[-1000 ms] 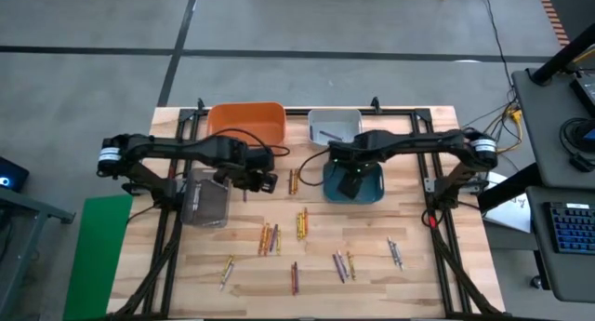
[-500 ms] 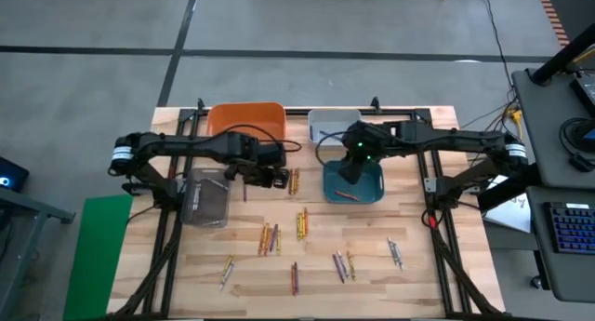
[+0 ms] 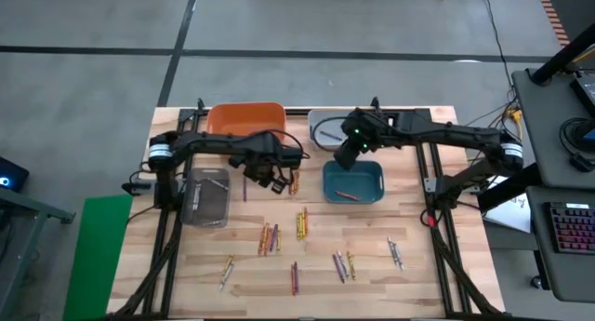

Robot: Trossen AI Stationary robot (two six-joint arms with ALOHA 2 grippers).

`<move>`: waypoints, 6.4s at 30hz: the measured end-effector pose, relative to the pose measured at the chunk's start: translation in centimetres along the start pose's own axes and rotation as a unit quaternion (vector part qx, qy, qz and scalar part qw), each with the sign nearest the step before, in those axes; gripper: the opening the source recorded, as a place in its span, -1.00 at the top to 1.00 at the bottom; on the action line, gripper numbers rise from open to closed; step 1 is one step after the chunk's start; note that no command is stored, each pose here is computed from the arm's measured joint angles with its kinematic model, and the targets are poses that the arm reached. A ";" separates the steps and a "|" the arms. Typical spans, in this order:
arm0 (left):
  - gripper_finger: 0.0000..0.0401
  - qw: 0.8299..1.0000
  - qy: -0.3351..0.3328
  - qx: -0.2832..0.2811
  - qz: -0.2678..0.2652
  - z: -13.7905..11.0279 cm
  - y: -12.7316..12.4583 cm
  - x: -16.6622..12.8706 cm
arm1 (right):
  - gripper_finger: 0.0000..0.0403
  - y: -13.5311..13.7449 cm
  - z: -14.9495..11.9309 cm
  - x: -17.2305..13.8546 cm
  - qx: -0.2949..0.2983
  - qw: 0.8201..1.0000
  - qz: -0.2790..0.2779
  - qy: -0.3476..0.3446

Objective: Sort crayons
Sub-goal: Put the violet crayon into the gray bin

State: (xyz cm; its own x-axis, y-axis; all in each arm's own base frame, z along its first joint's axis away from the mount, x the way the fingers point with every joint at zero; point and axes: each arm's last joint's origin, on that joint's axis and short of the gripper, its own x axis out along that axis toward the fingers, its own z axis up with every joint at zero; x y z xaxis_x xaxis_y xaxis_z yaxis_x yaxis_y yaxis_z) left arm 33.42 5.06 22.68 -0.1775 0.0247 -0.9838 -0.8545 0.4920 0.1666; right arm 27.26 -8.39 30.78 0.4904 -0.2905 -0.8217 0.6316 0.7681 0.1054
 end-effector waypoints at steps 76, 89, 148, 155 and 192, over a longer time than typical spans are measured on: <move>0.38 0.999 -0.048 -0.005 0.012 -3.0 2.9 9.5 | 0.47 -0.9 1.3 1.0 0.029 0.999 0.002 -0.028; 0.57 0.999 -0.048 -0.005 -0.012 -3.0 2.5 9.6 | 0.50 -0.9 1.3 1.0 0.028 0.999 0.003 -0.027; 1.00 0.650 -0.641 0.163 -0.374 -5.0 8.2 -15.5 | 0.51 3.1 9.4 -6.0 -0.077 0.818 0.377 -0.427; 1.00 0.637 -0.662 0.145 -0.368 -4.1 8.0 -15.6 | 0.51 3.2 9.5 -5.0 -0.078 0.826 0.370 -0.418; 0.31 0.717 -0.613 0.085 -0.321 -3.2 11.7 -14.3 | 0.93 -2.3 10.5 -2.0 -0.020 0.923 0.224 -0.312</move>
State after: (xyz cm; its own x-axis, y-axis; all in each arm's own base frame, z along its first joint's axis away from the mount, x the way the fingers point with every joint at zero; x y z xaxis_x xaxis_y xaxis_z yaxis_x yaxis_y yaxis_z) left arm 24.45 7.71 38.92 0.8769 0.4411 -0.1911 -0.4783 0.8402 -0.2554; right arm 31.17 -15.58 38.09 0.9549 -0.2016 -0.2180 0.2658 0.9077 0.3248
